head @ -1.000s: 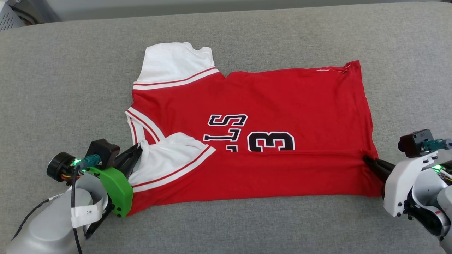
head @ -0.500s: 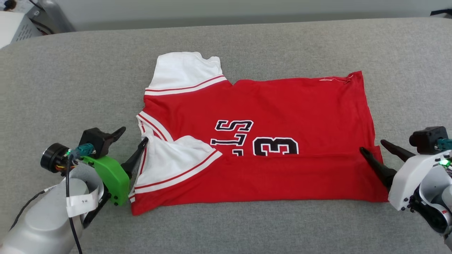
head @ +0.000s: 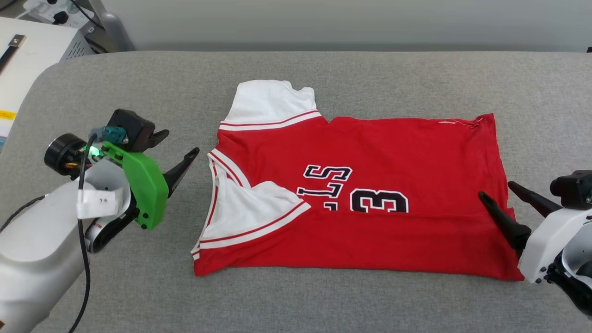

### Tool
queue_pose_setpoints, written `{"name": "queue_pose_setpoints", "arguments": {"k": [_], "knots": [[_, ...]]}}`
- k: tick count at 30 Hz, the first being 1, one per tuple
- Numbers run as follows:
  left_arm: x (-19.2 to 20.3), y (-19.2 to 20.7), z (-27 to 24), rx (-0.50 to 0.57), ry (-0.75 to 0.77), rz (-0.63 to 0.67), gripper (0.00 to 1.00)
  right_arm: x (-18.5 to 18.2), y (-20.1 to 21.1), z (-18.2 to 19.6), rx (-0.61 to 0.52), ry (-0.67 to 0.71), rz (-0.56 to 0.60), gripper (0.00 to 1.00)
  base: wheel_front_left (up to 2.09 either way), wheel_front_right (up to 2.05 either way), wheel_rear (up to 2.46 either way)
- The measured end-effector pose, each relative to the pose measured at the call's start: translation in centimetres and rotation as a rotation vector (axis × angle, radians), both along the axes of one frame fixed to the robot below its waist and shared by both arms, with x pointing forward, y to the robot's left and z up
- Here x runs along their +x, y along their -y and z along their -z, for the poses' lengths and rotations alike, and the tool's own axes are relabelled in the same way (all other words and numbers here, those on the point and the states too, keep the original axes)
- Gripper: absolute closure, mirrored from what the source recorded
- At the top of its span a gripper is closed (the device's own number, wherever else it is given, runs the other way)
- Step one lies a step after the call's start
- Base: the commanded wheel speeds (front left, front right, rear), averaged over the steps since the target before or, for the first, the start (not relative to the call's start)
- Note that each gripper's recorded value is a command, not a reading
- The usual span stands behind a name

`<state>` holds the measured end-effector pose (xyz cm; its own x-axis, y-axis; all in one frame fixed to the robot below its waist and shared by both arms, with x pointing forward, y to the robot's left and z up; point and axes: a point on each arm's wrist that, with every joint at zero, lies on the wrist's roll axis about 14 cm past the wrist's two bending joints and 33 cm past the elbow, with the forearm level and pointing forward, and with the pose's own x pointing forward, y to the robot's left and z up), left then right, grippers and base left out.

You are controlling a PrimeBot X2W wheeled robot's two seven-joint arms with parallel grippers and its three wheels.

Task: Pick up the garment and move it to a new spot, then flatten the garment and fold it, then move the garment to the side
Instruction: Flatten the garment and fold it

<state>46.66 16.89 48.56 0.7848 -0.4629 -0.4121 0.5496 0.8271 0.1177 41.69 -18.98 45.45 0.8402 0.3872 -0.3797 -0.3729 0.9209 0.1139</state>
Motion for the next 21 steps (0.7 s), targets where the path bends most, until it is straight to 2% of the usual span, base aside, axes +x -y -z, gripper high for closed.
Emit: {"name": "queue_pose_setpoints", "arguments": {"k": [15,19,21], "knots": [[-4.2,0.1,3.0,0.091,-0.523,-0.009,0.00,-0.9,-0.7,-0.6,0.008,-0.005,0.000,0.00,0.00,0.00,0.00],[-5.7,-0.1,5.0,0.169,-0.613,0.012,0.00,-1.0,-0.5,-0.6,0.009,-0.010,0.009,0.00,0.00,0.00,0.00],[-6.0,0.4,5.4,0.164,-0.634,0.021,0.00,-1.1,-0.5,-0.6,0.010,-0.013,0.012,0.00,0.00,0.00,0.00]]}}
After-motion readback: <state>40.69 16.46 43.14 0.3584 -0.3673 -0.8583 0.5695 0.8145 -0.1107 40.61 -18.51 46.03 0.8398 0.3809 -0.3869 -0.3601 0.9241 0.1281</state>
